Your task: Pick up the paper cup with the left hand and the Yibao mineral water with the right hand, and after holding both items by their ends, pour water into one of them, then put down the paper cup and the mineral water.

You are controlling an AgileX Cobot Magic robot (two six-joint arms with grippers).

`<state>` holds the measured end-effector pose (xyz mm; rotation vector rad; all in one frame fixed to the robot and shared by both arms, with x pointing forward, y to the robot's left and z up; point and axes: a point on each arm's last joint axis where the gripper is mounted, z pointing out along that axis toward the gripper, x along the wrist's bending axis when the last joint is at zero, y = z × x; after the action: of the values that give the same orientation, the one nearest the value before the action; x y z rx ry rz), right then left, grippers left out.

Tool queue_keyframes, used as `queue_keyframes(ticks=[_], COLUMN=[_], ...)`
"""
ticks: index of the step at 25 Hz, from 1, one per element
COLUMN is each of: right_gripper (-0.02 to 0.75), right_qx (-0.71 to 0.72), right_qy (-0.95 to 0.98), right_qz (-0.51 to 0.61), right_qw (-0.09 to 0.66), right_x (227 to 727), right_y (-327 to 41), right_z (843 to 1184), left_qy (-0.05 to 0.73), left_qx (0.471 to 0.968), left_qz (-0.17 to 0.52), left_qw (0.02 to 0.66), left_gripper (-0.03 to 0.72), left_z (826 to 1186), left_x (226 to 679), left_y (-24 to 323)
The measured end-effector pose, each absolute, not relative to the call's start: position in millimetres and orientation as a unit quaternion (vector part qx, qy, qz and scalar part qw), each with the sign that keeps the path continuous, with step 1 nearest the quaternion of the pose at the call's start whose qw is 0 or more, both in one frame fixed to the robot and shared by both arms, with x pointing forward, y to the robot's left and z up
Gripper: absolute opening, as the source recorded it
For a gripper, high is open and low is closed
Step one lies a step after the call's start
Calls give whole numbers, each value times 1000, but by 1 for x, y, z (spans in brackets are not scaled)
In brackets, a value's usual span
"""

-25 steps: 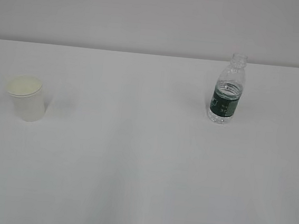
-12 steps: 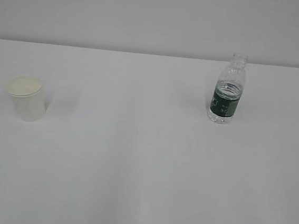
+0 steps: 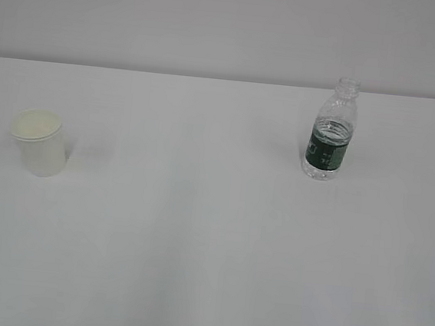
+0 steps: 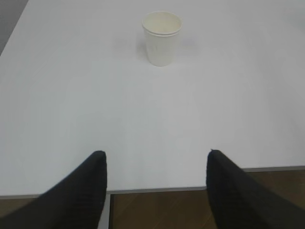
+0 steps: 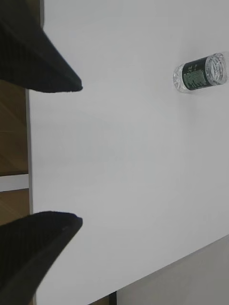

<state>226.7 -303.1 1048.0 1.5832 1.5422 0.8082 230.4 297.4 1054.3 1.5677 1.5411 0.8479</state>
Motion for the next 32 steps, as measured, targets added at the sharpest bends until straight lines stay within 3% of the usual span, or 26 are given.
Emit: queue_keyframes(ticks=[17,26,32], right_gripper=[588,589,589], right_qx=[604,610,605], right_qy=[598,631,627], right_qz=[343,332,345], right_qw=[401,345,349], right_x=[226,258,281], right_y=[-303,-297,-297], right_z=[1058,1063,1069], left_qy=[599,639,642], left_qx=[609,638,638], left_qz=[341,252,246], left_qw=[392,348,347], left_gripper=[465,465,477], left_z=[1059,1060,1065], left_x=[232,277,304], left_y=[297,291,290])
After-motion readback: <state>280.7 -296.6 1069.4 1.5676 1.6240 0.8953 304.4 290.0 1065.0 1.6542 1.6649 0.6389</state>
